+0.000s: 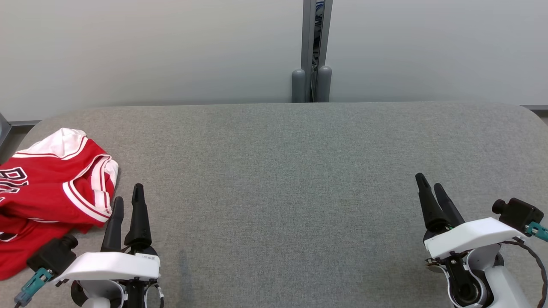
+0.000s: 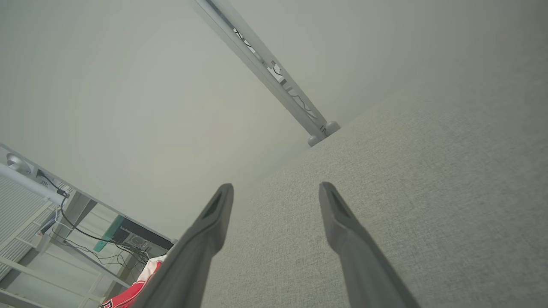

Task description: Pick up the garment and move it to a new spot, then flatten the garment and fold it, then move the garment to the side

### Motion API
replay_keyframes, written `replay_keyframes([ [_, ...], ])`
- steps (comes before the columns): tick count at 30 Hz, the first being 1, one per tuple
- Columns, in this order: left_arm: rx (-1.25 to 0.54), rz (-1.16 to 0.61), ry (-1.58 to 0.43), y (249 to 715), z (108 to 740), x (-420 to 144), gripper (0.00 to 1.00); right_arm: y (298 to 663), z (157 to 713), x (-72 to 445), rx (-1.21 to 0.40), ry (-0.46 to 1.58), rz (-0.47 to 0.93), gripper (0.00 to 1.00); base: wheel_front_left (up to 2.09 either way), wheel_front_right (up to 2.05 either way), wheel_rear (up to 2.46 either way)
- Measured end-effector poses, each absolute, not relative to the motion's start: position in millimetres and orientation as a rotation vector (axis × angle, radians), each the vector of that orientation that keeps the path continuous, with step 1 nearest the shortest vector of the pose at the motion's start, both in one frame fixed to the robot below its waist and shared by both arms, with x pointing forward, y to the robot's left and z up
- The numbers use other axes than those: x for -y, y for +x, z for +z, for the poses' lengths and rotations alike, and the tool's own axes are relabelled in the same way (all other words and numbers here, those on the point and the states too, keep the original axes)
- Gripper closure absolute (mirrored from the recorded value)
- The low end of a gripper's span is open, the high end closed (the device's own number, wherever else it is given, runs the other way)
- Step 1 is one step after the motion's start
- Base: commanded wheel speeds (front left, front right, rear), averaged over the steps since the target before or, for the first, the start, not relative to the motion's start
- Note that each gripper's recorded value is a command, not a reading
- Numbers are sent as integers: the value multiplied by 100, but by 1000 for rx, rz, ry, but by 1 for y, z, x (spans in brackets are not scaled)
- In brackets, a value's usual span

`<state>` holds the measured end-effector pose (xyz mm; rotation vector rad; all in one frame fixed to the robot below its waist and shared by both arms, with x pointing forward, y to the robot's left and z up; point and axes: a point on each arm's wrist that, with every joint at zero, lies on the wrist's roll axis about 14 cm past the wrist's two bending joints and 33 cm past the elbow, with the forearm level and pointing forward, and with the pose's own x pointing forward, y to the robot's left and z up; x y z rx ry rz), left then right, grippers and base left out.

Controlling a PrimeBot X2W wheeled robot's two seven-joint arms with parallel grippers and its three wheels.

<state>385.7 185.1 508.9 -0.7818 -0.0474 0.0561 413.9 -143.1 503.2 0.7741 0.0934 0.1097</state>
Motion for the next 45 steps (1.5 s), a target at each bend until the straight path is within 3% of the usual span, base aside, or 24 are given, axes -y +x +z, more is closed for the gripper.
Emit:
replay_keyframes([
  [18, 44, 19, -482, 382, 509, -178, 0, 409, 505, 133, -60, 516, 155, 0, 0, 0, 0],
  [45, -10, 45, -197, 372, 487, -186, 0, 403, 502, 140, -23, 249, 155, 0, 0, 0, 0],
])
